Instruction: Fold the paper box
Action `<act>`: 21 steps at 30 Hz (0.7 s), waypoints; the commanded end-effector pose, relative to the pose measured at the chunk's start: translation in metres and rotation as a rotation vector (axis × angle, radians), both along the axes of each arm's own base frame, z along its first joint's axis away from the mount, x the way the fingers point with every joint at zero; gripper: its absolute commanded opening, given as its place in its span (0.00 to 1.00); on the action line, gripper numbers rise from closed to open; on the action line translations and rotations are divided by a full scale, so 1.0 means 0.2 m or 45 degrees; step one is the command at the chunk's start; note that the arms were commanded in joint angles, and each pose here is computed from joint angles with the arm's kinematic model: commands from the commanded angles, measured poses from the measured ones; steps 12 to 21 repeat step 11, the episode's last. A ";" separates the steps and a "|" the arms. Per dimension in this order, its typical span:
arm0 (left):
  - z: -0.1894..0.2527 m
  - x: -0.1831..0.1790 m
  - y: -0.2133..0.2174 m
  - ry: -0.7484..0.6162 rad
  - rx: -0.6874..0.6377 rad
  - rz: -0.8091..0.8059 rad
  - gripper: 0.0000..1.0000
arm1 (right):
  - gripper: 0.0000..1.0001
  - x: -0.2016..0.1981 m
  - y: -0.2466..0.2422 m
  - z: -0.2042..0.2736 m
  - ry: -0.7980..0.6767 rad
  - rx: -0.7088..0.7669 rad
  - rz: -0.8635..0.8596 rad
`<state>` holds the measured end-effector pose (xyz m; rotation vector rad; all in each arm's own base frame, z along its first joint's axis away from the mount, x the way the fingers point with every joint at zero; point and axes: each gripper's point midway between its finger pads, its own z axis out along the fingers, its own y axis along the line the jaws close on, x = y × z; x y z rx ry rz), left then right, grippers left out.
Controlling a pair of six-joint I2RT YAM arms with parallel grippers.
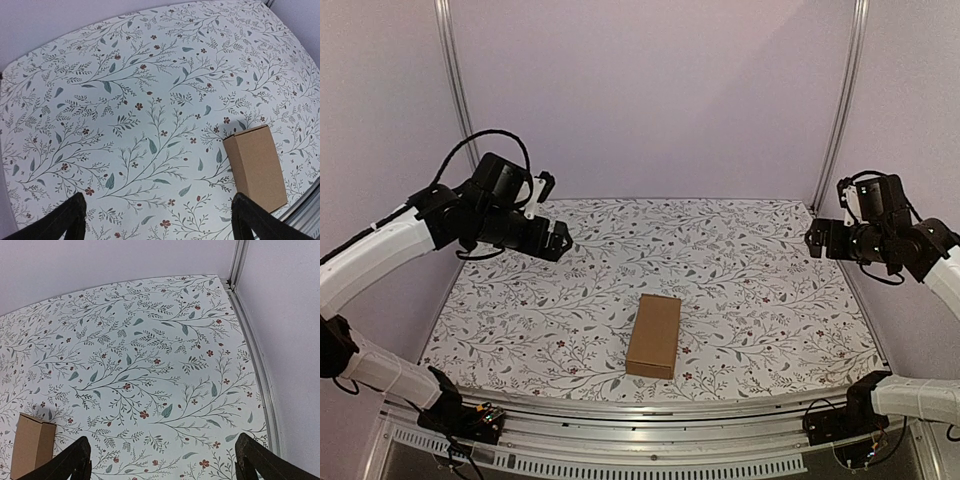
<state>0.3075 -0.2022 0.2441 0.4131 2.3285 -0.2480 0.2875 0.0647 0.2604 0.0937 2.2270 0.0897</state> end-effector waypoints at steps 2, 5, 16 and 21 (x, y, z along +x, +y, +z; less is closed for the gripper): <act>-0.05 -0.05 0.08 -0.015 0.069 -0.028 1.00 | 0.99 -0.09 -0.12 -0.04 0.003 -0.065 -0.117; -0.05 -0.05 0.08 -0.019 0.070 -0.027 1.00 | 0.99 -0.09 -0.12 -0.03 -0.040 -0.040 -0.115; -0.06 -0.07 0.10 -0.017 0.061 -0.022 1.00 | 0.99 -0.07 -0.11 -0.06 0.001 -0.040 -0.114; -0.06 -0.07 0.10 -0.017 0.061 -0.022 1.00 | 0.99 -0.07 -0.11 -0.06 0.001 -0.040 -0.114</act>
